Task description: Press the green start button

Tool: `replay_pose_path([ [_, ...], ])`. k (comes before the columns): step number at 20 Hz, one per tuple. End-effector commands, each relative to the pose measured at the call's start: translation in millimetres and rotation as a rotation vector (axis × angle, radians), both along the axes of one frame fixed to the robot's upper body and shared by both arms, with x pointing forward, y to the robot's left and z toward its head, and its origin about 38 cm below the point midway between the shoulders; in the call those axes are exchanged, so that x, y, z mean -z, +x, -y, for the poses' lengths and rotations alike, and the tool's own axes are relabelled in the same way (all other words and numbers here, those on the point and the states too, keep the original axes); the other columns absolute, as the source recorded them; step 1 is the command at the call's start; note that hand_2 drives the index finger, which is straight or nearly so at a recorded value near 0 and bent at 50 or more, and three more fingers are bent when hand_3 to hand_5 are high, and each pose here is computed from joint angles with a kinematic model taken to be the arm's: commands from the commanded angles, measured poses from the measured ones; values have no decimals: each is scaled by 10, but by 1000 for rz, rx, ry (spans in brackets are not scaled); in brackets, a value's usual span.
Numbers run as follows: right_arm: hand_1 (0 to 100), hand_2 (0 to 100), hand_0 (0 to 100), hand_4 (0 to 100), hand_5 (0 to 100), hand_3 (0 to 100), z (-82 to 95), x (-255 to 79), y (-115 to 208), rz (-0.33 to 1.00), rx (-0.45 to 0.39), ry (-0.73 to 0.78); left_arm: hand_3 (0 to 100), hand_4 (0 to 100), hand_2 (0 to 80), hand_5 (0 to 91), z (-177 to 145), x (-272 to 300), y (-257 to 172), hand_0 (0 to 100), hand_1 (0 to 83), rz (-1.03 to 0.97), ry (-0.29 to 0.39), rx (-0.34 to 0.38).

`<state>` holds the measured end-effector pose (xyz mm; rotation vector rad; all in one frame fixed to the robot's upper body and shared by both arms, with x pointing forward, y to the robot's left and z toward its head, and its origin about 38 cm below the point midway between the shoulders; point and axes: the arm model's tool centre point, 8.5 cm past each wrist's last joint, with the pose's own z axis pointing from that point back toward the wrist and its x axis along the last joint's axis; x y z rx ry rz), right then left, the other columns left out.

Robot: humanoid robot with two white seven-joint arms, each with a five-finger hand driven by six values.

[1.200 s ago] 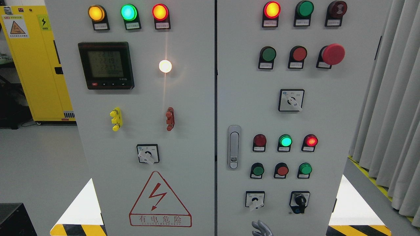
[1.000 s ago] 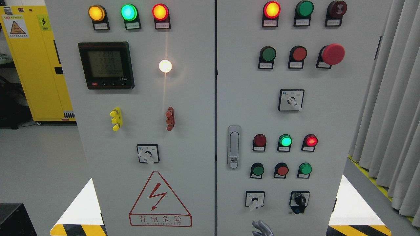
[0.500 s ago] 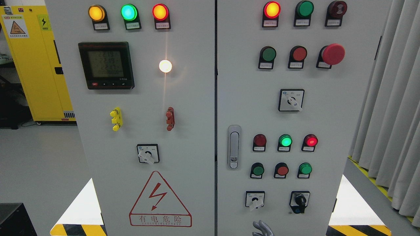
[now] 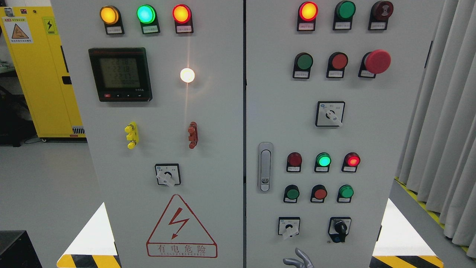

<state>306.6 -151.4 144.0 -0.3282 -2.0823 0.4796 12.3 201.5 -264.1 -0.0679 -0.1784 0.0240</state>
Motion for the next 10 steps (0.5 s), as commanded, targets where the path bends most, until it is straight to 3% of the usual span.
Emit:
replay_pose_path([
  [1,916,0,630,955,936,863,316,-177,152,136,184,-336,0,0,0,0,0,0,-7,120,556,-1,0,0],
  [5,949,0,624,960,981,882,331,-254,258,195,240,-511,0,0,0,0,0,0,3,120,556,0,0,0],
  [10,976,8,651,968,1000,895,313,-515,543,249,288,-567,0,0,0,0,0,0,3,120,556,0,0,0],
])
